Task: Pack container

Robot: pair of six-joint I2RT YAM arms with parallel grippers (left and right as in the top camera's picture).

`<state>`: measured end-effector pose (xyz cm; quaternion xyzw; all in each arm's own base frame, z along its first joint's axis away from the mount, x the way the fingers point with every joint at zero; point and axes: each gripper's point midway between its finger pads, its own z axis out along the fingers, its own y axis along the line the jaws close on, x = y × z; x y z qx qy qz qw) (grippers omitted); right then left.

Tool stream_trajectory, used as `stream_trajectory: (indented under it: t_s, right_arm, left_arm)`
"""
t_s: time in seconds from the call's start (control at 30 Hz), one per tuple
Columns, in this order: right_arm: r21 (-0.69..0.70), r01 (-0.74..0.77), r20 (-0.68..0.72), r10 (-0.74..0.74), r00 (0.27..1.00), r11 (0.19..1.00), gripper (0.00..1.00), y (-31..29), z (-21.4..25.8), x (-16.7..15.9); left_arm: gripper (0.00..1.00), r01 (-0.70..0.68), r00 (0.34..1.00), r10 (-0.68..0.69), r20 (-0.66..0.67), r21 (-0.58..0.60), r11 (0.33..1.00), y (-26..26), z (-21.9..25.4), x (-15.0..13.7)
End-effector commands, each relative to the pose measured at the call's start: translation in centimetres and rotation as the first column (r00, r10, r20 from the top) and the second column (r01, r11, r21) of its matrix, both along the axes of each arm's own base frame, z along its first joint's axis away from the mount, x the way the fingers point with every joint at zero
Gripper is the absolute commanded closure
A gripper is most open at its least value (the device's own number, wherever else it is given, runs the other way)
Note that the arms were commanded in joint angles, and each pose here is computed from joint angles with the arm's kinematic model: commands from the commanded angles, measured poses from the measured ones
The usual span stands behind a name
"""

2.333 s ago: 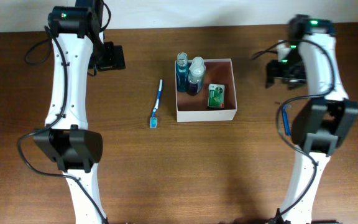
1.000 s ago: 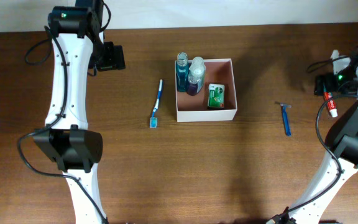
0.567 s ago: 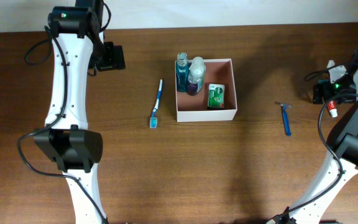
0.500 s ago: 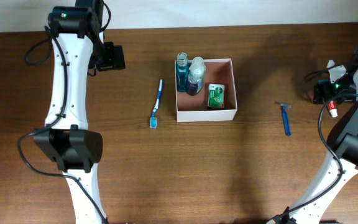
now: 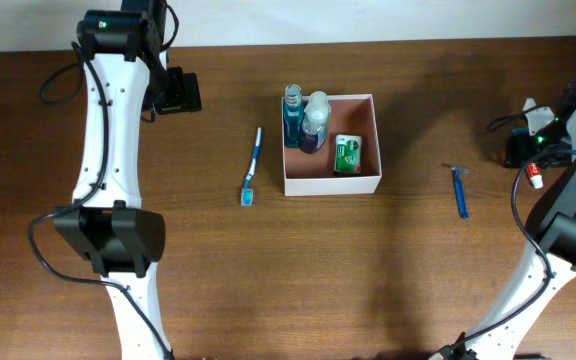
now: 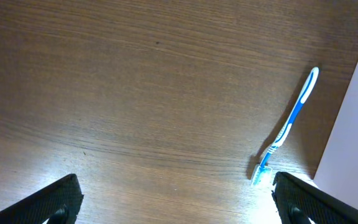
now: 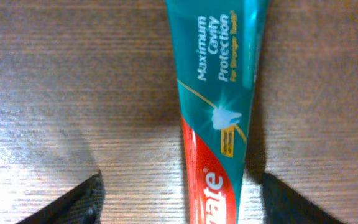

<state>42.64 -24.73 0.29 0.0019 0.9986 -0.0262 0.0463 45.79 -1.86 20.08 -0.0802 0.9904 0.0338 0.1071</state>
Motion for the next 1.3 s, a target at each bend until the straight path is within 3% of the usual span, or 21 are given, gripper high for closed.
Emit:
stream_trajectory:
  t_s: [0.0, 0.1, 0.2, 0.37, 0.43, 0.57, 0.63, 0.77, 0.93, 1.1, 1.27]
  right_arm:
    - [0.019, 0.012, -0.027, -0.012, 1.000, 1.000, 0.39, 0.0, -1.5, -0.5]
    - [0.023, 0.046, -0.021, -0.046, 0.999, 0.999, 0.57, 0.0, -1.5, -0.4]
    - [0.060, 0.069, -0.001, -0.069, 0.998, 0.996, 0.65, 0.6, -1.4, 0.0]
    - [0.086, 0.107, -0.002, -0.108, 0.994, 0.990, 0.69, 1.1, -1.2, 0.0]
    - [0.090, 0.108, -0.008, -0.108, 0.994, 0.990, 0.79, 1.2, -0.8, 0.0]
    - [0.092, 0.132, -0.001, -0.133, 0.991, 0.987, 0.85, 1.3, 0.4, 0.4]
    - [0.092, 0.166, 0.011, -0.168, 0.986, 0.982, 0.96, 1.2, 1.1, 0.8]
    - [0.104, 0.190, 0.023, -0.193, 0.981, 0.976, 0.94, 1.7, 2.1, 1.5]
    - [0.221, 0.148, 0.048, -0.162, 0.986, 0.964, 0.88, 4.8, 4.1, 2.7]
    - [0.395, 0.067, 0.095, -0.113, 0.989, 0.916, 0.85, 10.1, 8.6, 4.3]
    - [0.480, -0.004, 0.103, -0.052, 0.993, 0.877, 0.86, 15.2, 13.8, 4.1]
  left_arm:
    - [0.01, -0.010, 1.000, 0.010, 0.006, -0.009, 1.000, 0.0, 0.2, -0.1]
    - [0.01, -0.010, 1.000, 0.010, 0.006, -0.009, 1.000, 0.0, 0.2, -0.1]
    - [0.01, -0.010, 1.000, 0.010, 0.006, -0.009, 1.000, 0.0, 0.2, -0.1]
    - [0.00, -0.010, 1.000, 0.010, 0.006, -0.009, 1.000, 0.0, 0.2, -0.1]
    - [0.01, -0.010, 1.000, 0.010, 0.006, -0.009, 1.000, 0.0, 0.2, -0.1]
    - [0.00, -0.010, 1.000, 0.010, 0.006, -0.009, 1.000, 0.0, 0.2, -0.1]
    - [0.01, -0.010, 1.000, 0.010, 0.006, -0.009, 1.000, 0.0, 0.2, -0.1]
    - [0.01, -0.010, 1.000, 0.010, 0.006, -0.009, 1.000, 0.0, 0.2, -0.1]
    - [0.01, -0.010, 1.000, 0.010, 0.006, -0.009, 1.000, 0.0, 0.2, -0.1]
    - [0.01, -0.011, 1.000, 0.011, 0.006, -0.009, 1.000, 0.0, 0.2, -0.1]
    - [0.01, -0.010, 1.000, 0.010, 0.006, -0.009, 1.000, 0.0, 0.2, -0.1]
